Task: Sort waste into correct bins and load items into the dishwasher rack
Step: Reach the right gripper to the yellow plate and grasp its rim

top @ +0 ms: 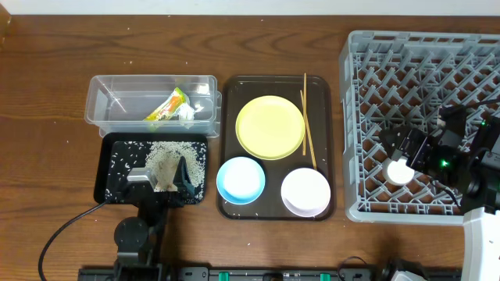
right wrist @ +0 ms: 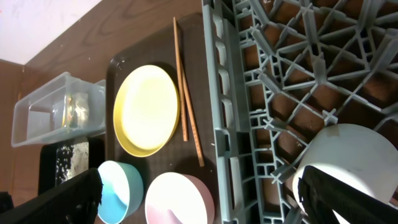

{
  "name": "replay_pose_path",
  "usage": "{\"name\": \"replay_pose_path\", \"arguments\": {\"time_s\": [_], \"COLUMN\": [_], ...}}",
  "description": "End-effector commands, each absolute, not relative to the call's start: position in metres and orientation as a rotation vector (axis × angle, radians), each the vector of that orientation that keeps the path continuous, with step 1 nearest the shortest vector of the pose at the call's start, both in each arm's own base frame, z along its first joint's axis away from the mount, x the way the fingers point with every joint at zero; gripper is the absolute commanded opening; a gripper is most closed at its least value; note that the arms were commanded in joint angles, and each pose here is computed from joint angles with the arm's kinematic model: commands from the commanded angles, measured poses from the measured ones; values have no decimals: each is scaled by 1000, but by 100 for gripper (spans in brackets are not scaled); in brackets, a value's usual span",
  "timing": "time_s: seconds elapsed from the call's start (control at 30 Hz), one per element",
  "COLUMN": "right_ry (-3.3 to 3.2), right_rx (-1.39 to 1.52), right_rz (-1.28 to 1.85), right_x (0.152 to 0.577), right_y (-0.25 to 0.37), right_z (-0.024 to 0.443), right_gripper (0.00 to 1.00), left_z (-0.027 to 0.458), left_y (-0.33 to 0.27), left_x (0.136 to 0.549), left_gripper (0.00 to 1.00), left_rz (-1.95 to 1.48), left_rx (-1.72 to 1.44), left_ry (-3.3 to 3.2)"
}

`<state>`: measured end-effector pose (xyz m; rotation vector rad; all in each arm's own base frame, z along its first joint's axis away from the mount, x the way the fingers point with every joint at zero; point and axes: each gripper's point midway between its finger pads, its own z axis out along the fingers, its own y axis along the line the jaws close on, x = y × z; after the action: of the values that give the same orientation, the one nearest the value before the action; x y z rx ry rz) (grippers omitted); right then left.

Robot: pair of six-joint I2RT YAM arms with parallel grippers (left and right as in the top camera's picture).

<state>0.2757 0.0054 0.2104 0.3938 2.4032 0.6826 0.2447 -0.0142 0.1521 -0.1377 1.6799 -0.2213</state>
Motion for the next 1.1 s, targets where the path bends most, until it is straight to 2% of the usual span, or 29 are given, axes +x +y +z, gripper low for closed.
{"name": "replay_pose_path", "arguments": {"time_s": [0.0,0.27,0.47,0.6,0.67,0.93,1.07], "right_ry": [2394,2394,2314,2295,2345,2431,2468], "right_rx": [374,375,522,228,127,-241,-166], "right_rz": [680,682,822,939,879,314,325], "right_x": [277,277,288,292,291,301,320], "right_y": [5,6,12,56,79,162,180], "right_z": [215,215,229,243,236,186,160], "right_gripper": [99,99,99,99,99,99,85], "left_z": [137,137,137,137,137,137,137], "left_y": [-15,-15,-15,-15,-15,-15,-15], "left_x": [244,244,244,244,244,244,244], "left_gripper": [98,98,98,98,98,98,98], "left_rz": [-219,-219,-219,-219,-219,-219,-219], "left_rx": [-130,-130,-130,-130,-130,-130,-130], "left_ry": [1726,1726,1726,1726,1726,1726,1726]}}
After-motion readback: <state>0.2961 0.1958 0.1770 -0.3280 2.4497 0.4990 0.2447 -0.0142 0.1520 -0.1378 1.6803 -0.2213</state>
